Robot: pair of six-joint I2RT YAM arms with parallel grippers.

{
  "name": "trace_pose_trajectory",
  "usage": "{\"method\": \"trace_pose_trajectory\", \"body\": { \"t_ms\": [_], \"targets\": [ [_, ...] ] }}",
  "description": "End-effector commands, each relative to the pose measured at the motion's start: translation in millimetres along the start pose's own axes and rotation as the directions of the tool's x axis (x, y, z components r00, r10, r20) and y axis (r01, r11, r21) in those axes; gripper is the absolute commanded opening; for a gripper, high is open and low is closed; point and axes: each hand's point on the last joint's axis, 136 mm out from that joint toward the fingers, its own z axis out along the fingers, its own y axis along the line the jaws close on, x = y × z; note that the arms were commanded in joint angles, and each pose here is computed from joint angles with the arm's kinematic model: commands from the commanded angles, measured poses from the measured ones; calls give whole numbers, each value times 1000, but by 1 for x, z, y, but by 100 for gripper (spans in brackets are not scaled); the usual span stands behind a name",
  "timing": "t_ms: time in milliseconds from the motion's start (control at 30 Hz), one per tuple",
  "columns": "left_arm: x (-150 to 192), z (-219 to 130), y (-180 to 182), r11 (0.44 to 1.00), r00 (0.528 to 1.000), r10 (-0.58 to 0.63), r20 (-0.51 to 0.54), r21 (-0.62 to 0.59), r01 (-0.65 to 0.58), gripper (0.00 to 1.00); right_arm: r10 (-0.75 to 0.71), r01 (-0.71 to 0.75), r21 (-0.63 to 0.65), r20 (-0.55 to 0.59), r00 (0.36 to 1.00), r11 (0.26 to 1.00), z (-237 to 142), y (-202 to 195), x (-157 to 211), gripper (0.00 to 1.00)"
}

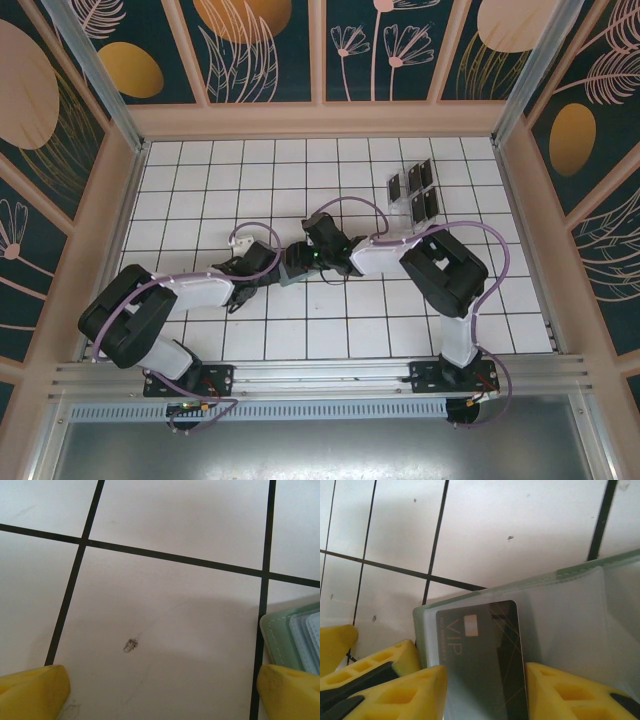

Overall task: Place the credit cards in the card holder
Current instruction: Insert the credit card into the card slot.

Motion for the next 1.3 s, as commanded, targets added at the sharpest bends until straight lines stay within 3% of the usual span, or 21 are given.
{"method": "trace_pose_trajectory", "body": {
  "t_ms": [0,267,633,1267],
  "targets": [
    [6,18,1,1000,999,-15,-50,15,16,98,12,-15,-63,-49,999,998,8,21,19,44],
    [-11,19,3,1000,1000,3,-22,2,-3,98,32,-35,-97,-32,999,995,5,31,19,44],
    [-32,-13,15,999,998,-34,54,9,33,99,35,-32,-74,51,998,997,-20,19,-10,47],
    [-31,-17,28,997,995,-82,51,9,82,98,21,-20,-61,17,1000,998,0,13,-13,46]
  ]
}}
